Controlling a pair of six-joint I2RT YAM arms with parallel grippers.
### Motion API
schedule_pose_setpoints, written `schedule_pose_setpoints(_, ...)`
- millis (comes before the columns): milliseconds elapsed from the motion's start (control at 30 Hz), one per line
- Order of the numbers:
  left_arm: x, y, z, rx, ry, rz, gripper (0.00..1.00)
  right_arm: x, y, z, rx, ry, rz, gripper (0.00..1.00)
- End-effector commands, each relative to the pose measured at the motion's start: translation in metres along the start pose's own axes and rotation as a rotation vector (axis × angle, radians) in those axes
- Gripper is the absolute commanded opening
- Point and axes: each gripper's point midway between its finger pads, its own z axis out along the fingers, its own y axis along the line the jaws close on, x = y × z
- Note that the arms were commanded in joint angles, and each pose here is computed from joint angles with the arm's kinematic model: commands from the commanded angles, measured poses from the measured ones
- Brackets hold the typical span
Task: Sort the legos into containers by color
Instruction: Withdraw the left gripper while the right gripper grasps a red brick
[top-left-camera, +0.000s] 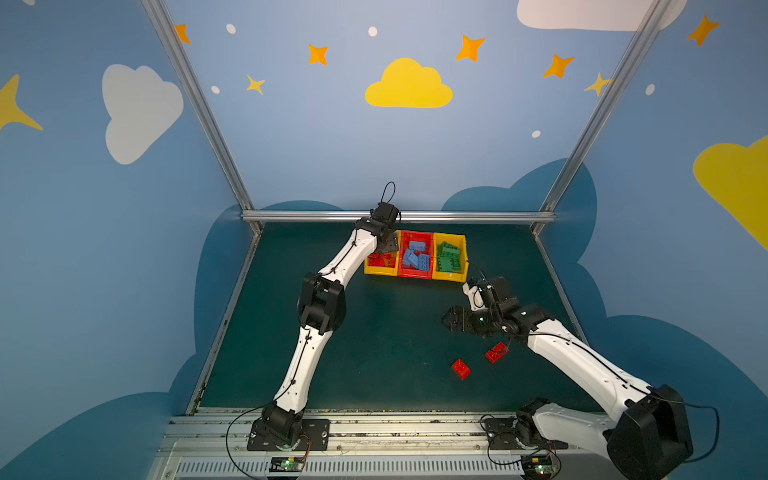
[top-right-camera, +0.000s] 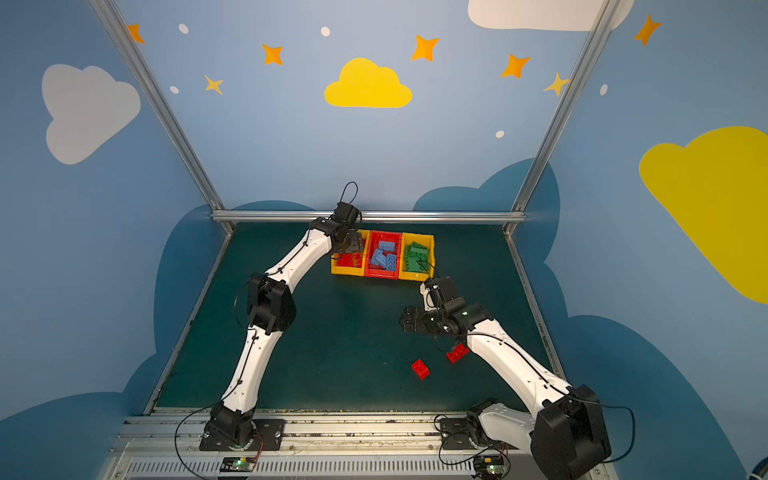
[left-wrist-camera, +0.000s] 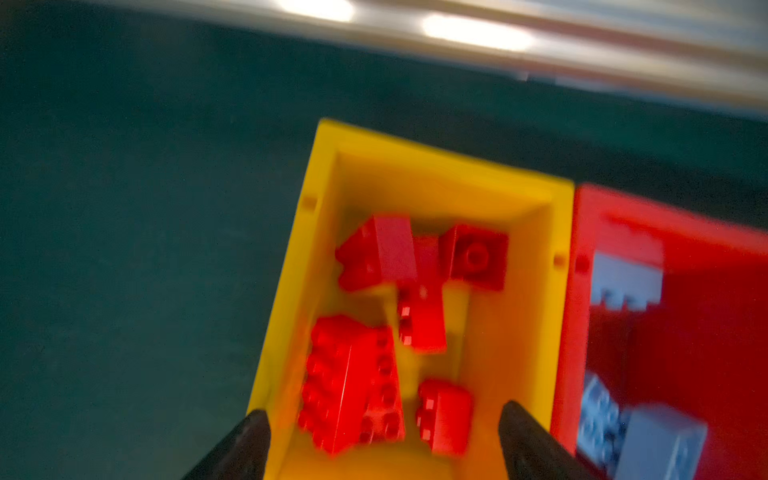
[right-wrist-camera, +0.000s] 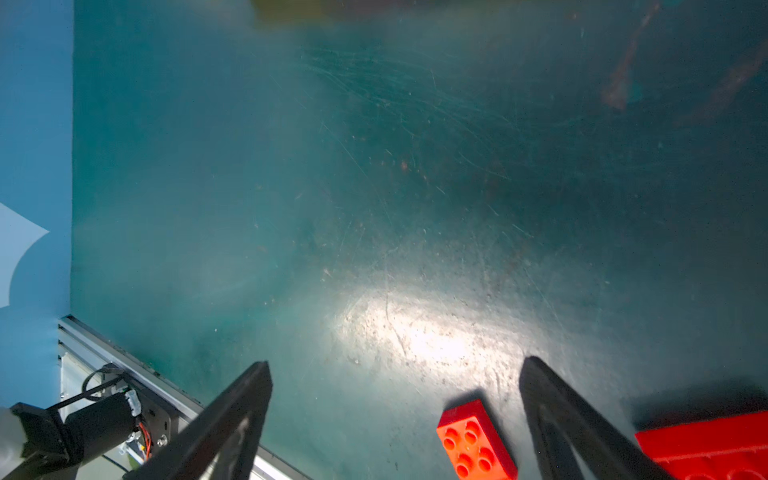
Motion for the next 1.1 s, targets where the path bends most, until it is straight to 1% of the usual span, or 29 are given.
schedule_pose_setpoints(0, -0.002, -0.01, -0.057, 0.107, -0.076, -0.028, 0.95, 0.032, -0.019, 0.006, 0.062, 0.084, 0.031, 0.91)
schedule_pose_setpoints(33, 0.009, -0.008, -0.068, 0.126, -0.085, -0.035, 1.0, 0.04, -0.023, 0.008, 0.075, 0.097, 0.04, 0.91)
schedule_pose_setpoints(100, 0.036, -0.003, -0.082, 0.165, -0.081, -0.054, 1.0, 0.056, -0.029, 0.01, 0.094, 0.117, 0.048, 0.91)
schedule_pose_setpoints(233, 0.11, 0.012, -0.102, 0.239, -0.037, -0.082, 1.0, 0.086, -0.037, 0.018, 0.109, 0.163, 0.036, 0.91)
schedule_pose_setpoints(400, 0.199, 0.045, -0.113, 0.209, 0.013, -0.065, 1.0, 0.107, -0.045, 0.027, 0.129, 0.204, 0.015, 0.9)
schedule_pose_setpoints(500, 0.233, 0.067, -0.121, 0.168, 0.021, -0.059, 1.0, 0.118, -0.047, 0.033, 0.13, 0.23, 0.001, 0.89)
schedule_pose_setpoints(633, 0.251, 0.092, -0.134, 0.146, -0.001, -0.07, 1.0, 0.126, -0.042, 0.043, 0.122, 0.248, -0.021, 0.88)
schedule_pose_setpoints(833, 0.252, 0.111, -0.15, 0.146, -0.053, -0.104, 1.0, 0.132, -0.032, 0.053, 0.126, 0.271, -0.074, 0.86)
schedule_pose_setpoints(1000, 0.257, 0.121, -0.153, 0.148, -0.077, -0.144, 1.0, 0.135, -0.029, 0.056, 0.156, 0.289, -0.111, 0.77)
schedule_pose_setpoints(1033, 0.258, 0.124, -0.153, 0.143, -0.079, -0.149, 1.0, 0.136, -0.03, 0.057, 0.171, 0.294, -0.113, 0.75)
schedule_pose_setpoints(1067, 0.26, 0.126, -0.153, 0.14, -0.077, -0.152, 1.0, 0.137, -0.033, 0.058, 0.187, 0.301, -0.116, 0.7)
